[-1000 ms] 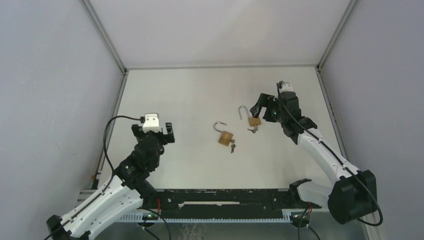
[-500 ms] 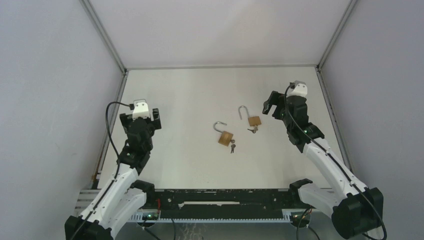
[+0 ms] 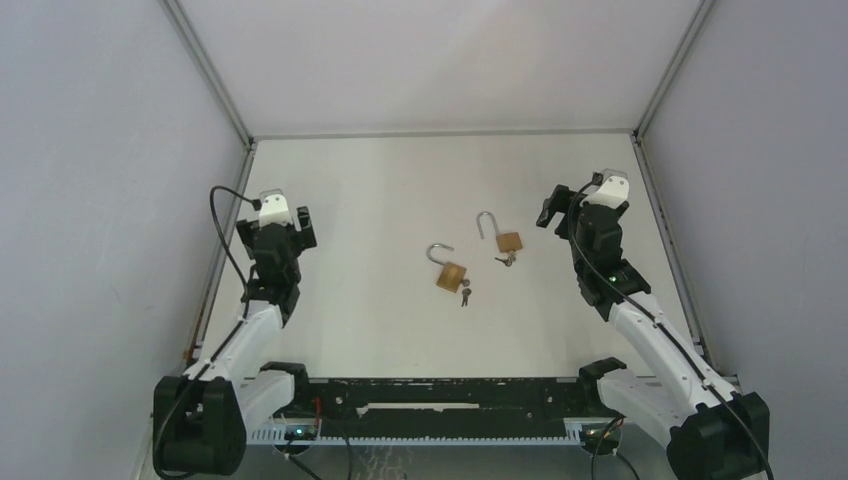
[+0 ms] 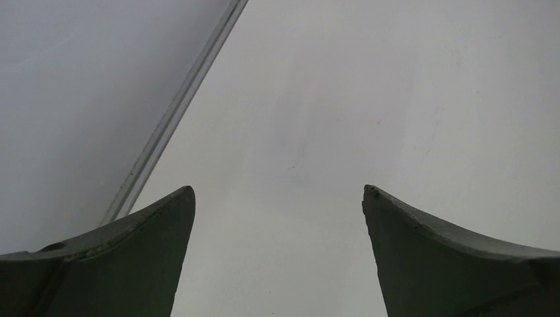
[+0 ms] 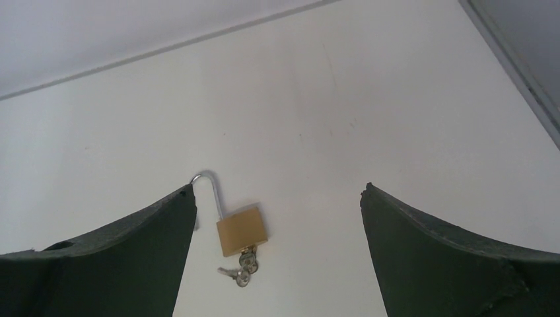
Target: Unlock with the key
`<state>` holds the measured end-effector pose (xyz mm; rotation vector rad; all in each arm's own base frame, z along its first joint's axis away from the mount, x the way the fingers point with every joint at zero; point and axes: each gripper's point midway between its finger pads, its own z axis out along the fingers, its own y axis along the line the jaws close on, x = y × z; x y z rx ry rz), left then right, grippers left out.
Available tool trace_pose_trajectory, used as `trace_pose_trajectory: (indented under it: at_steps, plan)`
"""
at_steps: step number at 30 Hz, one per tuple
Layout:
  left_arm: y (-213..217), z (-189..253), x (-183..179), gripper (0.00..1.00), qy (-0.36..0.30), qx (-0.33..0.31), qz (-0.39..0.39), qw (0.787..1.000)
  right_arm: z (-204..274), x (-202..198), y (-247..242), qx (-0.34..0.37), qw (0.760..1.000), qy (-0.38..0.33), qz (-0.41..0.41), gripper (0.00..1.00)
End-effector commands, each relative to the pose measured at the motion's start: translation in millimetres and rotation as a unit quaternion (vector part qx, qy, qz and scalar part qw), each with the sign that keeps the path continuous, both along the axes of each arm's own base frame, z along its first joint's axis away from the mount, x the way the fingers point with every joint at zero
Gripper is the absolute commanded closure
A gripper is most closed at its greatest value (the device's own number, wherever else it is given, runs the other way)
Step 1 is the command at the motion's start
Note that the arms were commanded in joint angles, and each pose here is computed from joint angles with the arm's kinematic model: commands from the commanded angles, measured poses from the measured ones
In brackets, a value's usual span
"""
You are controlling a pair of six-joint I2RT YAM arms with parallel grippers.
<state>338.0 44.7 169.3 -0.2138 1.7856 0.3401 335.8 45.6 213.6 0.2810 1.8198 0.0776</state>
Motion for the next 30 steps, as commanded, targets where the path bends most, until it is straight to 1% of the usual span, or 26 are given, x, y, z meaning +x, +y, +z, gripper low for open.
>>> trace_pose_trajectory:
  at_steps: [1, 5, 9, 12, 14, 19, 24, 30]
  plan:
    - [4.3, -2.3, 11.3, 0.00, -0.042, -0.027, -0.002, 0.999, 22.2, 4.8, -15.5, -0.001, 0.998, -0.041, -0.041, 0.01]
    - [7.6, -9.1, 16.2, 0.00, -0.053, -0.035, -0.002, 0.998, 17.9, 4.9, -19.3, -0.036, 0.998, -0.048, -0.034, 0.01]
    - [7.2, -13.1, 19.6, 0.00, -0.065, -0.039, -0.011, 0.997, 0.0, 8.0, -30.6, -0.067, 0.996, -0.043, -0.044, 0.01]
    - [6.5, -18.1, 21.6, 0.00, -0.068, -0.037, -0.014, 0.997, -17.3, 9.6, -30.0, -0.098, 0.994, -0.046, -0.021, 0.00]
    - [7.2, -21.3, 22.0, 0.00, -0.070, -0.036, -0.012, 0.997, -26.7, 8.0, -31.3, -0.106, 0.993, -0.057, -0.017, 0.00]
    - [9.5, -25.9, 22.1, 0.00, -0.082, -0.034, -0.006, 0.996, -44.1, 3.4, -33.9, -0.093, 0.991, -0.101, -0.002, 0.01]
    - [10.3, -29.2, 20.0, 0.00, -0.093, -0.035, -0.004, 0.995, -67.9, 4.5, -40.7, -0.084, 0.992, -0.096, 0.010, 0.01]
    - [5.5, -33.8, 15.0, 0.00, -0.111, -0.032, -0.020, 0.993, -79.8, 11.5, -45.2, -0.078, 0.992, -0.102, 0.019, 0.01]
